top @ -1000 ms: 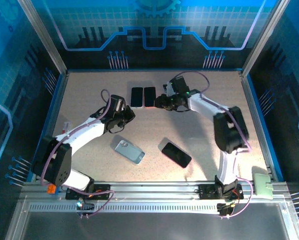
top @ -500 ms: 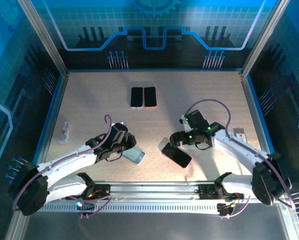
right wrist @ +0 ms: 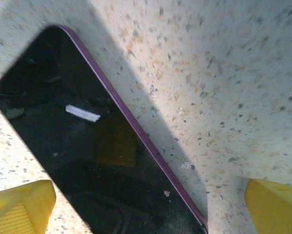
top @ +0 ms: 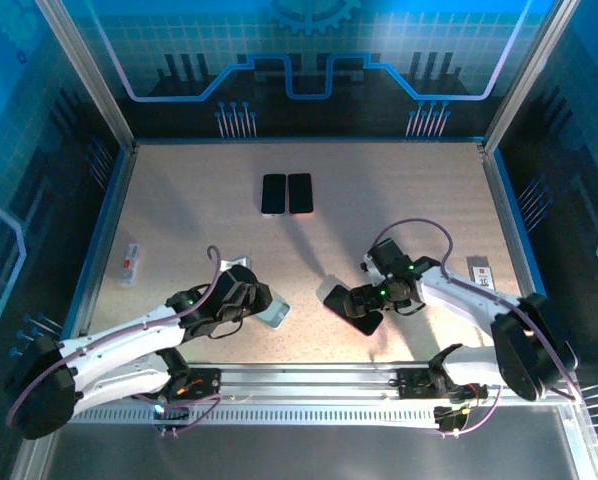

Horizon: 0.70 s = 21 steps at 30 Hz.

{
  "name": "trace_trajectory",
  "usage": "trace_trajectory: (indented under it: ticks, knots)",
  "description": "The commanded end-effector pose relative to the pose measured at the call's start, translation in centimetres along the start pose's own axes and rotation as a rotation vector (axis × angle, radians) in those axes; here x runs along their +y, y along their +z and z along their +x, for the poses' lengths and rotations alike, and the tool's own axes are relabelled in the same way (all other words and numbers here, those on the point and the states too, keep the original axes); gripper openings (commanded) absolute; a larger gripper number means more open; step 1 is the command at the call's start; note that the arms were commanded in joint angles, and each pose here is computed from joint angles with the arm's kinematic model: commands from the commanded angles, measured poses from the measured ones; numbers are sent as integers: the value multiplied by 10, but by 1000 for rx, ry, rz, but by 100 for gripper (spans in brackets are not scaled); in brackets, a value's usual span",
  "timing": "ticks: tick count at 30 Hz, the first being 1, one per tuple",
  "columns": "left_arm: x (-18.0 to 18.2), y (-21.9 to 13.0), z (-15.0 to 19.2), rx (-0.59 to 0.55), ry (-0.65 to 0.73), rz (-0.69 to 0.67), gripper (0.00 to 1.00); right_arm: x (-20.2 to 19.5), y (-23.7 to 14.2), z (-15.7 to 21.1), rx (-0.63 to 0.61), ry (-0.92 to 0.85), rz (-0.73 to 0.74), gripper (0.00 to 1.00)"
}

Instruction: Put the phone into the phone case

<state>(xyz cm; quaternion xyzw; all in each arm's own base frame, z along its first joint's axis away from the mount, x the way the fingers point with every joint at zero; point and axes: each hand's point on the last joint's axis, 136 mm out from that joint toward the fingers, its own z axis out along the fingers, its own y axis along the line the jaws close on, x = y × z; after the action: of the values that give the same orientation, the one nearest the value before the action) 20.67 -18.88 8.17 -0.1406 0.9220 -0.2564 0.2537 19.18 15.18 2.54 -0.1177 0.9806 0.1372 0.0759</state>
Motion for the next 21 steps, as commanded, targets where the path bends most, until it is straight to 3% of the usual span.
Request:
trace_trajectory:
  ticks: [1, 12, 21]
  knots:
    - [4, 4, -1, -24, -25, -20, 20, 18, 5, -3, 14, -19, -74, 100]
    - [1, 5, -5, -23, 1, -55, 21, 45, 11, 31, 82, -24, -120, 100]
    - [-8, 14, -6, -3, 17, -64, 21, 62, 6, 30, 108, -83, -101, 100]
